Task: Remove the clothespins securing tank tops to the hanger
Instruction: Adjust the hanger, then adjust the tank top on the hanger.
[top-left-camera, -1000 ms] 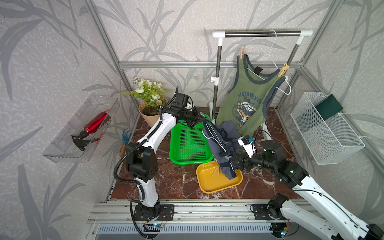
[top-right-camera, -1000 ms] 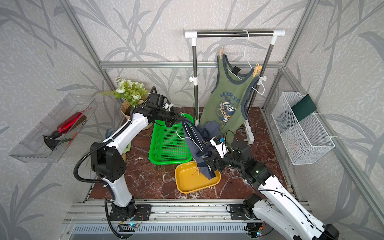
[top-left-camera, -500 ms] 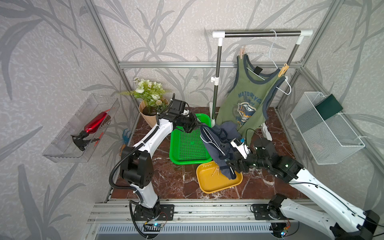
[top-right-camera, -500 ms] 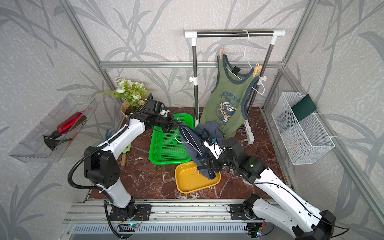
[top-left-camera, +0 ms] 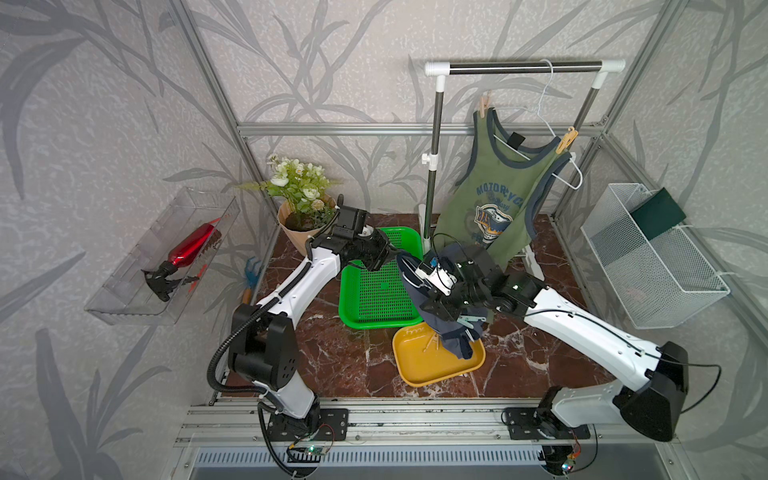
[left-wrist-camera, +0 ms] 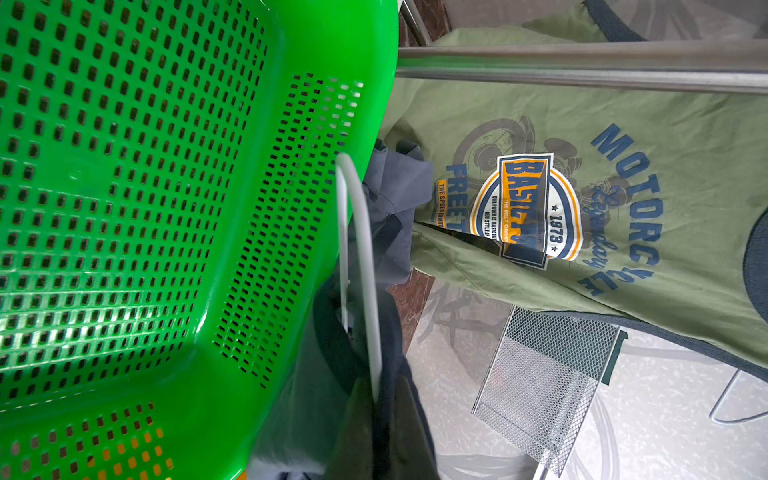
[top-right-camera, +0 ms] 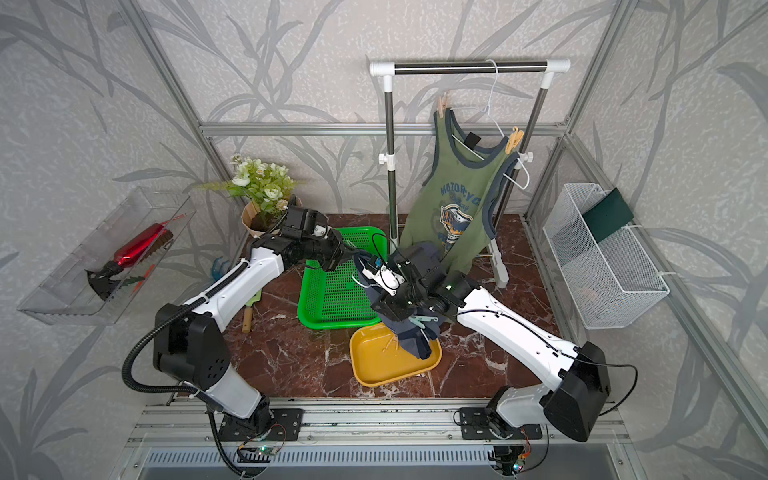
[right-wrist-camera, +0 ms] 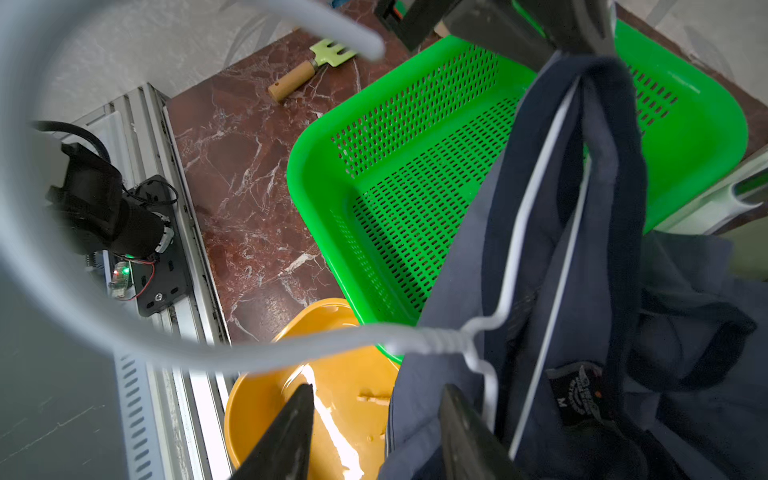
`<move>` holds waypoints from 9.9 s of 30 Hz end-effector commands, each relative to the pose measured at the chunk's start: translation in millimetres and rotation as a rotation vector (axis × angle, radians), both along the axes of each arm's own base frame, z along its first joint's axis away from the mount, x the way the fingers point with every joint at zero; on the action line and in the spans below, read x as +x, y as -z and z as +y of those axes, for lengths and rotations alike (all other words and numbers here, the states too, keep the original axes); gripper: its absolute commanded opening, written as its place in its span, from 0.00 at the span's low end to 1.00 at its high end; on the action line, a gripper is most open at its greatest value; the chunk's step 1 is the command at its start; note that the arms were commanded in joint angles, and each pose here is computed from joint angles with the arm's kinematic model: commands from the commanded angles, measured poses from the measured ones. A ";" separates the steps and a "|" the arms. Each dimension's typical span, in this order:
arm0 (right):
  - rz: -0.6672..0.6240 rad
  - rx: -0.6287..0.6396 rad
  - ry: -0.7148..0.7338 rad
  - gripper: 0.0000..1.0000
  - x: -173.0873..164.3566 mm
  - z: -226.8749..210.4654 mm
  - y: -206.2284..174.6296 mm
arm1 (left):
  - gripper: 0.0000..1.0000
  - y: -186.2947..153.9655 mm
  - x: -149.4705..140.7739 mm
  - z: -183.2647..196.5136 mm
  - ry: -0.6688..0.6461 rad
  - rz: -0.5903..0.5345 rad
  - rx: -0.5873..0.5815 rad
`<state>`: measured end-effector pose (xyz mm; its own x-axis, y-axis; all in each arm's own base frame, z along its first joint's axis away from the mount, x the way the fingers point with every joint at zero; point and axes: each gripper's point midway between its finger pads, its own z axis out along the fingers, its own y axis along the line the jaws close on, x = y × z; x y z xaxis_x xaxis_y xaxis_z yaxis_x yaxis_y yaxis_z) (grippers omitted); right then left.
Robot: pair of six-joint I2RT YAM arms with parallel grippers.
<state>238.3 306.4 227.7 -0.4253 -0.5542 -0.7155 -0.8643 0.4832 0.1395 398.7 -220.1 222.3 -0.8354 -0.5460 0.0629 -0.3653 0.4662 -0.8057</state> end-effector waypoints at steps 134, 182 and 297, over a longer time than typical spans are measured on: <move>0.297 -0.168 0.342 0.65 -103.7 -76.9 110.0 | 0.00 32.0 -41.9 65.5 0.155 0.041 0.283; 0.276 -0.015 0.447 0.51 -74.0 -79.9 74.1 | 0.00 31.6 -50.7 57.8 0.176 0.017 0.319; -0.075 0.058 0.043 0.84 -31.5 -17.1 19.1 | 0.00 49.9 -27.7 43.9 0.021 0.023 0.166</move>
<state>195.3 277.5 184.8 -0.4792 -0.5474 -0.6861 -0.8266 0.5443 0.1430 362.7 -172.6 156.9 -0.8446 -0.5353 0.0039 -0.3957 0.6194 -0.6780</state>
